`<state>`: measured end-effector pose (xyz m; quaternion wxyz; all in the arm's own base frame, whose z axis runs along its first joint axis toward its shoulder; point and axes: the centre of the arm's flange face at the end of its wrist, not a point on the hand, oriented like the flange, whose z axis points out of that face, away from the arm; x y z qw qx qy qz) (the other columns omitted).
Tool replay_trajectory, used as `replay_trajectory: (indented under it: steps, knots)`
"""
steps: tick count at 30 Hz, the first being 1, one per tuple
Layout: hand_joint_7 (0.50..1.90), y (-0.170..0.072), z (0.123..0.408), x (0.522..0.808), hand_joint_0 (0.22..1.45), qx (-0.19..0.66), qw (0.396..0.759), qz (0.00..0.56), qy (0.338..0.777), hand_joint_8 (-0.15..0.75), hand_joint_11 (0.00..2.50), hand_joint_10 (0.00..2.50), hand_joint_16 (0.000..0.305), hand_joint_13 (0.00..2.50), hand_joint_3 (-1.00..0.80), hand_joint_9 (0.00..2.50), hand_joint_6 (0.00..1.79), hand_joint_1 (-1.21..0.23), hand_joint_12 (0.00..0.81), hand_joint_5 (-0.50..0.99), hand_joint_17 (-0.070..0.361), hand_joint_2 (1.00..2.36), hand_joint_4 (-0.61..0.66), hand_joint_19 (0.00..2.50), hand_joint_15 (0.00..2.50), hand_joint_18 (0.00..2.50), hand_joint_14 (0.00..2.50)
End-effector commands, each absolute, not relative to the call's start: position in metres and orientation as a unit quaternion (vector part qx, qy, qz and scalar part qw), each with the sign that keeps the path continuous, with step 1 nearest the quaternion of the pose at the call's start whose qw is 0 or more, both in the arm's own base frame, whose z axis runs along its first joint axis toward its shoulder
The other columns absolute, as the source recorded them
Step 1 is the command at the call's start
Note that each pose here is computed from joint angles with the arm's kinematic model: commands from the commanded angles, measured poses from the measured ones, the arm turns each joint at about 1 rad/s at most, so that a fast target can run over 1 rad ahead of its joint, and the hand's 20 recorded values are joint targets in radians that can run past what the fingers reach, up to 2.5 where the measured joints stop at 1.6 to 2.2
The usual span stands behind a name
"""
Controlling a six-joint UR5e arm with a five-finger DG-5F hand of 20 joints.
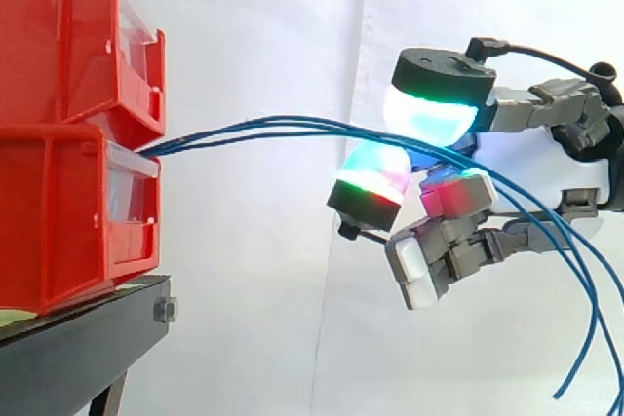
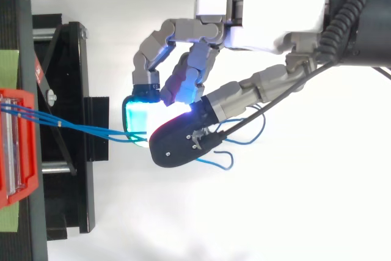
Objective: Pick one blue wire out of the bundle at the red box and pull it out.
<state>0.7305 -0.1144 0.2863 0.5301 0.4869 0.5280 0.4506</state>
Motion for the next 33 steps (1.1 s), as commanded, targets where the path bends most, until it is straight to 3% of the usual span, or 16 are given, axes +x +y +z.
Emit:
replay_trajectory:
  steps: [1, 10, 16, 33]
  knots:
    - [0.89, -0.1151, 0.2871, 0.7304, 0.59, 0.487, 0.530, 0.451, 0.528, 0.287, 0.90, 0.03, 0.063, 0.92, -0.24, 1.30, 0.89, -0.75, 0.381, -0.09, 0.141, 1.01, 0.16, 0.60, 0.58, 0.65, 0.02]
    - [0.85, -0.1149, 0.2871, 0.7304, 0.61, 0.487, 0.529, 0.452, 0.528, 0.286, 0.92, 0.03, 0.063, 0.93, -0.12, 1.25, 0.93, -0.83, 0.383, -0.11, 0.143, 1.02, 0.05, 0.59, 0.59, 0.67, 0.02]
    - [0.80, -0.1151, 0.2873, 0.7306, 0.57, 0.487, 0.530, 0.452, 0.527, 0.282, 0.87, 0.03, 0.064, 0.92, -0.26, 1.24, 0.89, -0.73, 0.390, -0.11, 0.144, 1.01, 0.15, 0.62, 0.59, 0.65, 0.02]
    - [0.90, -0.1138, 0.2873, 0.7308, 0.53, 0.486, 0.529, 0.453, 0.528, 0.272, 0.86, 0.03, 0.060, 0.91, -0.41, 1.25, 0.86, -0.62, 0.374, -0.09, 0.135, 1.01, 0.13, 0.64, 0.61, 0.60, 0.03]
